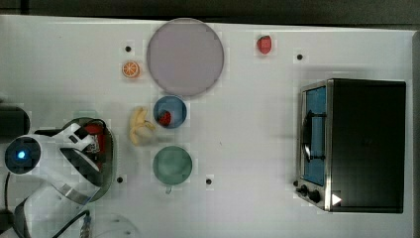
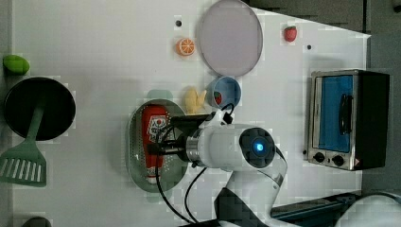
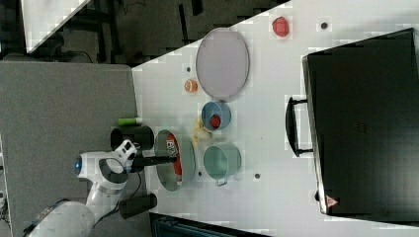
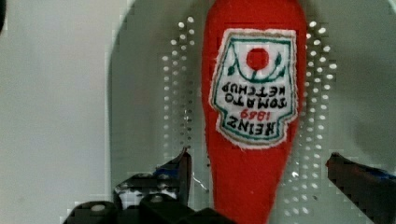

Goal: Pick ketchup from strainer and place it on the table

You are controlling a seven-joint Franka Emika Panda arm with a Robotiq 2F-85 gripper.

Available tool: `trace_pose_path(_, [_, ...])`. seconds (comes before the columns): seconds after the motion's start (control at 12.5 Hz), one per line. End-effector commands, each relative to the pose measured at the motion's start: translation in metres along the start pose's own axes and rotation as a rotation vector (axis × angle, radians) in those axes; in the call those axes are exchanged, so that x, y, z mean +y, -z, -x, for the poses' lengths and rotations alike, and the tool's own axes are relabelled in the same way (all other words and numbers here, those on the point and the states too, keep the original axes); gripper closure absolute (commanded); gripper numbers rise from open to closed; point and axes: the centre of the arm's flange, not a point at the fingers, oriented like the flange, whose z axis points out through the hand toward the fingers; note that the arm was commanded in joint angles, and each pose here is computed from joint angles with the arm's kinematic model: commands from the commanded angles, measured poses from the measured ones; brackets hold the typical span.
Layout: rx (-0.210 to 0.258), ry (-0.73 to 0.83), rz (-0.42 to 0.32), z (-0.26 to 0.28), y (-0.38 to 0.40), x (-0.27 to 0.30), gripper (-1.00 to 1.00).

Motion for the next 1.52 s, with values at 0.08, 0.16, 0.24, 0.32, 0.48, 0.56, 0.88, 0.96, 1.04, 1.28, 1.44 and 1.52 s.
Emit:
trace_pose_path(0.08, [0.055, -0.110, -0.032, -0.003, 0.004, -0.012, -1.00])
trace_pose_path(0.16, [0.059, -0.102, -0.031, -0.004, -0.005, -0.011, -1.00])
trace_pose_path(0.24, [0.062, -0.090, -0.030, -0.006, -0.014, -0.009, -1.00])
trace_pose_path(0.32, [0.067, -0.078, -0.033, -0.007, -0.022, -0.008, -1.00])
trace_pose_path(0.48, [0.078, -0.066, -0.043, -0.010, -0.030, -0.009, -1.00])
trace_pose_path(0.56, [0.076, -0.069, -0.038, -0.011, -0.033, -0.008, -0.91])
trace_pose_path(0.88, [0.083, -0.063, -0.031, -0.010, -0.033, -0.010, -0.13])
trace_pose_path(0.96, [0.091, -0.062, -0.027, -0.011, -0.028, -0.010, -0.13])
trace_pose_path(1.04, [0.102, -0.061, -0.018, -0.010, -0.019, -0.009, -0.13])
trace_pose_path(1.28, [0.150, -0.094, -0.021, -0.007, 0.035, -0.012, -0.13])
trace_pose_path(1.44, [0.142, -0.168, -0.027, -0.004, 0.074, -0.012, -0.13])
trace_pose_path(1.52, [0.131, -0.182, -0.018, -0.003, 0.092, -0.011, -0.13])
